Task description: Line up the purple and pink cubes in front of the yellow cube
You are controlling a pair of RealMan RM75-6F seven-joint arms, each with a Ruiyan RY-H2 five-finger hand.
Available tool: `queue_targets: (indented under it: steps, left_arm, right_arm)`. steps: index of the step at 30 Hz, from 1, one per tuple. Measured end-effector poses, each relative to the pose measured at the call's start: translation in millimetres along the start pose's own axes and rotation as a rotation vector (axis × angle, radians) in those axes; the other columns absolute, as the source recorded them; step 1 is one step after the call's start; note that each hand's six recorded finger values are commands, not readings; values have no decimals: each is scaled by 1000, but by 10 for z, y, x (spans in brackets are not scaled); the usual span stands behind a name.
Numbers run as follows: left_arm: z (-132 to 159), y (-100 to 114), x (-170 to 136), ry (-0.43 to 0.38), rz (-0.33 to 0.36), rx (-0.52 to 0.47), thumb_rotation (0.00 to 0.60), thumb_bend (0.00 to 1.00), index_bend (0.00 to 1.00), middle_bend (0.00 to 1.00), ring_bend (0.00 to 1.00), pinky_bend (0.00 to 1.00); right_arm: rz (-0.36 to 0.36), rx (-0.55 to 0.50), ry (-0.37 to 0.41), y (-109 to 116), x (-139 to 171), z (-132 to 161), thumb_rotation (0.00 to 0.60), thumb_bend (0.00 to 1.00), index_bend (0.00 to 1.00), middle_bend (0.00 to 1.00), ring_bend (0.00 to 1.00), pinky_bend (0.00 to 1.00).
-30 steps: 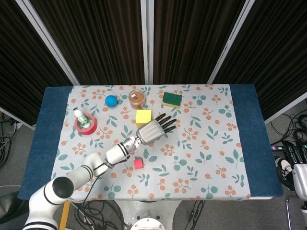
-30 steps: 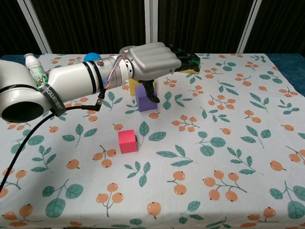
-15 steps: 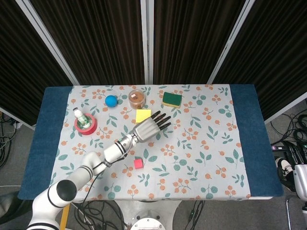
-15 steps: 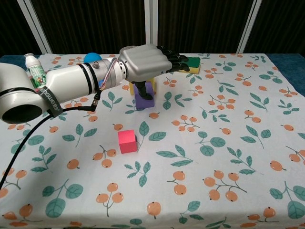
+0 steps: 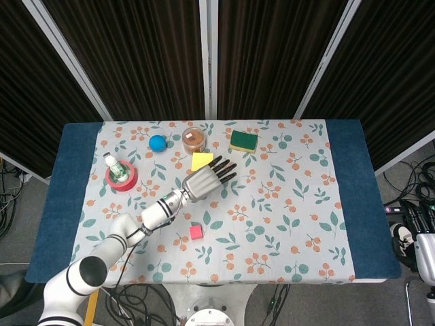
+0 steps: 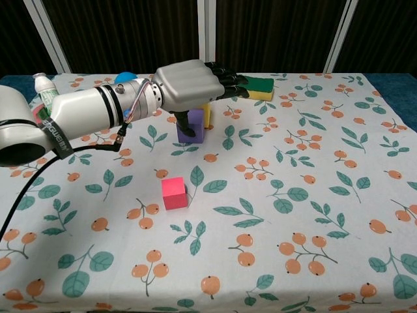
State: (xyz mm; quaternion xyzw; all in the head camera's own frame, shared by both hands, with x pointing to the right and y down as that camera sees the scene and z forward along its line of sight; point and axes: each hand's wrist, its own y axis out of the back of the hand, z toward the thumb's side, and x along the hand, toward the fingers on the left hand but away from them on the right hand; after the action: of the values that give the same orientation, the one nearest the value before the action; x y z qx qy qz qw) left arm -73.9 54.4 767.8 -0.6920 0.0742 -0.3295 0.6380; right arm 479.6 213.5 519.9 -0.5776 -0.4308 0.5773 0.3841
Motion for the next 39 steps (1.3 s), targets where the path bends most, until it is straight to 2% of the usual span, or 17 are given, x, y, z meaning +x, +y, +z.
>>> queue_targets:
  steps: [6, 10, 14, 20, 25, 28, 33, 39]
  left_arm:
    - [2, 126, -128, -37, 71, -30, 600, 4, 150, 0, 34, 120]
    - [8, 255, -313, -100, 121, -45, 600, 50, 277, 0, 35, 118]
    - [97, 334, -518, -172, 128, -74, 600, 140, 355, 0, 35, 118]
    - [372, 377, -842, -260, 56, -126, 600, 157, 358, 0, 35, 118]
    - [500, 277, -1045, -272, -67, -108, 600, 159, 357, 0, 35, 118]
    - [486, 211, -1115, -264, -109, -77, 600, 159, 358, 0, 35, 118]
    - [470, 139, -1180, -247, -146, -65, 600, 159, 364, 0, 35, 118]
    - [516, 67, -1227, -249, -165, -70, 600, 208, 423, 0, 35, 118]
  right_arm:
    - [-1, -2, 5, 6, -5, 2, 600, 364, 7, 95, 0, 102]
    - [0, -4, 16, -3, -12, 27, 600, 365, 7, 94, 0, 103]
    - [3, -7, 27, -20, -17, 58, 600, 364, 6, 94, 0, 102]
    - [1, -9, 34, -18, -17, 81, 600, 364, 6, 94, 0, 102]
    - [-2, -8, 30, -2, 3, 68, 600, 364, 7, 94, 0, 102]
    - [-1, -9, 29, -6, 8, 67, 600, 364, 7, 94, 0, 103]
    - [1, -11, 32, -18, 2, 75, 600, 364, 7, 94, 0, 102]
    - [2, -10, 35, -23, -1, 84, 600, 363, 6, 89, 0, 103]
